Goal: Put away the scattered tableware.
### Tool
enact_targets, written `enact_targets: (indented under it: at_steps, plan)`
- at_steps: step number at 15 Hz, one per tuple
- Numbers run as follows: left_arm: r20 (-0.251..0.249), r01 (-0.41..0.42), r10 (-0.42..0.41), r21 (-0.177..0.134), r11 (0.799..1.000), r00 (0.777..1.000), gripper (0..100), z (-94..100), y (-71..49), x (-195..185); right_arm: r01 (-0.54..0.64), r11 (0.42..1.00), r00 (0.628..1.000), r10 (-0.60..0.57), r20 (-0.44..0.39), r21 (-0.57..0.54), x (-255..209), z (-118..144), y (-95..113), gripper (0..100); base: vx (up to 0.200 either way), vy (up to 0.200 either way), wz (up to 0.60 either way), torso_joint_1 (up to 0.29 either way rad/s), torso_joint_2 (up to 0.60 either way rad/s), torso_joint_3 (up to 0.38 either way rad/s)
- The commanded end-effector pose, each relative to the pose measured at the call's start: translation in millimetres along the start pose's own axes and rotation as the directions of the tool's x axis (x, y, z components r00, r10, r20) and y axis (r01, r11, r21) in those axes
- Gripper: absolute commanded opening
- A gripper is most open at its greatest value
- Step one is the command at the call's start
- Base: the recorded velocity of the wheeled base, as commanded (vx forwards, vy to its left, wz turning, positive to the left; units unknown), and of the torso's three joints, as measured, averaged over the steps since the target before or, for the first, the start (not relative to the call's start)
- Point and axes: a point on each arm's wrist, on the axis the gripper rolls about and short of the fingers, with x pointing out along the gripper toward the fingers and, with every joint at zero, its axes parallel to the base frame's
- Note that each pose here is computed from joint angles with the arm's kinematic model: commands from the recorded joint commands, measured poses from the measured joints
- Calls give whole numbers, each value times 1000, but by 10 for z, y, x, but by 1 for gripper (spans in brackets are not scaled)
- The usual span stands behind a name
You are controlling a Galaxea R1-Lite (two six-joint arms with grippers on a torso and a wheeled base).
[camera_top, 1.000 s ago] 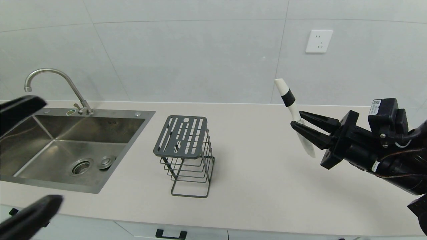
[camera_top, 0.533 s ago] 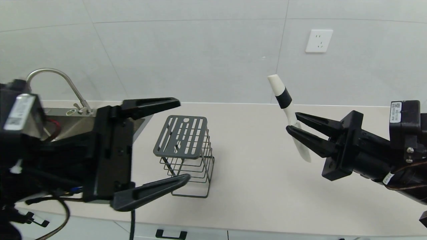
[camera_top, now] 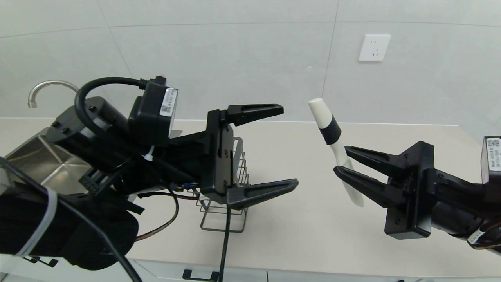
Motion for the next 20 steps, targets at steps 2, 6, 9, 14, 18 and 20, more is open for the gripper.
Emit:
enact_targets:
  at_steps: [2,6,9,14,18,20]
  plan:
    - [47,26,-21,-111,994,999,100,-294,1,316,-1,1000,1000,1,12,-7,-101,88,42,0,0,0,0,0,0,0]
    - [93,65,-54,-112,992,994,100,-284,-6,532,4,1000,1000,-4,25,-16,-198,174,75,0,0,0,0,0,0,0]
    - [145,54,-35,-131,990,989,100,-193,12,706,5,1000,1000,-4,28,-17,-228,192,88,0,0,0,0,0,0,0]
    - [180,99,-69,-162,982,981,100,-116,-72,835,5,1000,1000,-4,31,-18,-209,189,81,0,0,0,0,0,0,0]
    - [186,90,-59,-159,983,981,100,-79,-77,836,5,1000,999,-5,34,-20,-201,192,75,0,0,0,0,0,0,0]
    - [189,94,-63,-161,983,980,100,-69,-89,846,5,1000,1000,-4,31,-18,-198,184,76,0,0,0,0,0,0,0]
